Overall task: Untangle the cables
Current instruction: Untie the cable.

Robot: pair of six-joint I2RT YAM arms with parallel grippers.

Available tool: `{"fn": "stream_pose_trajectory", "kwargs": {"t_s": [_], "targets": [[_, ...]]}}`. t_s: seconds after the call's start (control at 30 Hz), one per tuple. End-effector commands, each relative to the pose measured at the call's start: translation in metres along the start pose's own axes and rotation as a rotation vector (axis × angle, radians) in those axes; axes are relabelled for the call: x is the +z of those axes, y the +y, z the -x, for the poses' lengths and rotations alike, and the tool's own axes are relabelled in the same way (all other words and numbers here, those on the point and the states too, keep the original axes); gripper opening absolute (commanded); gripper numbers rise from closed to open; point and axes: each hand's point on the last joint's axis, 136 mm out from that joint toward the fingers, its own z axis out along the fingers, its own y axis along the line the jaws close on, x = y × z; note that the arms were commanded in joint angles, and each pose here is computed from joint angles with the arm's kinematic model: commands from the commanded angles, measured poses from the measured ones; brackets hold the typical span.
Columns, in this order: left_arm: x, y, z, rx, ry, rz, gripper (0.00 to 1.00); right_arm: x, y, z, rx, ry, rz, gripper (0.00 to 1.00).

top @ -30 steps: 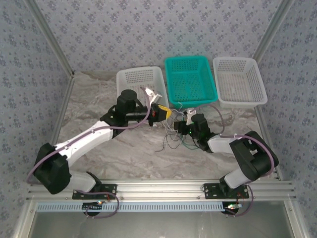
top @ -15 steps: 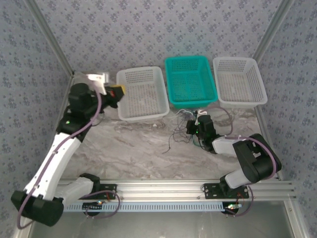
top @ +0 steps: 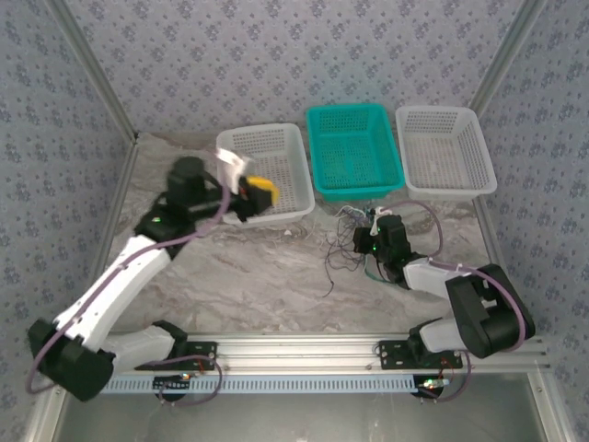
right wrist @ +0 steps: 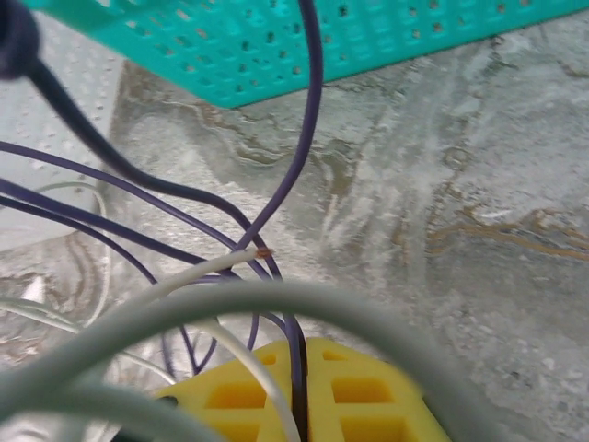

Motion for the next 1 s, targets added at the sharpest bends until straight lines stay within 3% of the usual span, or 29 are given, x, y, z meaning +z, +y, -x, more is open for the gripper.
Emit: {"fn": "stream_pose_trajectory", "kwargs": {"t_s": [0.0, 0.27, 0.4, 0.53, 0.67, 0.8, 0.97], "targets": [[0.028, -0.012, -0.019, 0.114, 0.014, -0.095, 0.47, -0.009, 0.031, 0.016, -0.048, 0.0, 0.122, 0.0], [0.091, 0.003, -0.076, 0.151, 0.14, -0.188, 0.59, -0.032, 0.074, 0.034, -0.116, 0.032, 0.271, 0.0], [0.11, 0.008, -0.075, 0.13, 0.109, -0.216, 0.63, -0.042, 0.086, 0.039, -0.136, 0.024, 0.307, 0.0], [0.113, 0.005, -0.053, 0.14, 0.023, -0.235, 0.62, -0.043, 0.093, 0.037, -0.154, 0.033, 0.33, 0.0], [0.112, -0.006, -0.042, 0.147, 0.008, -0.294, 0.52, -0.043, 0.096, 0.035, -0.167, 0.042, 0.342, 0.0], [0.112, -0.009, -0.038, 0.146, 0.007, -0.312, 0.52, -0.043, 0.096, 0.033, -0.169, 0.048, 0.341, 0.0], [0.116, -0.007, -0.042, 0.134, 0.024, -0.318, 0.3, -0.042, 0.096, 0.035, -0.164, 0.042, 0.342, 0.0]]}}
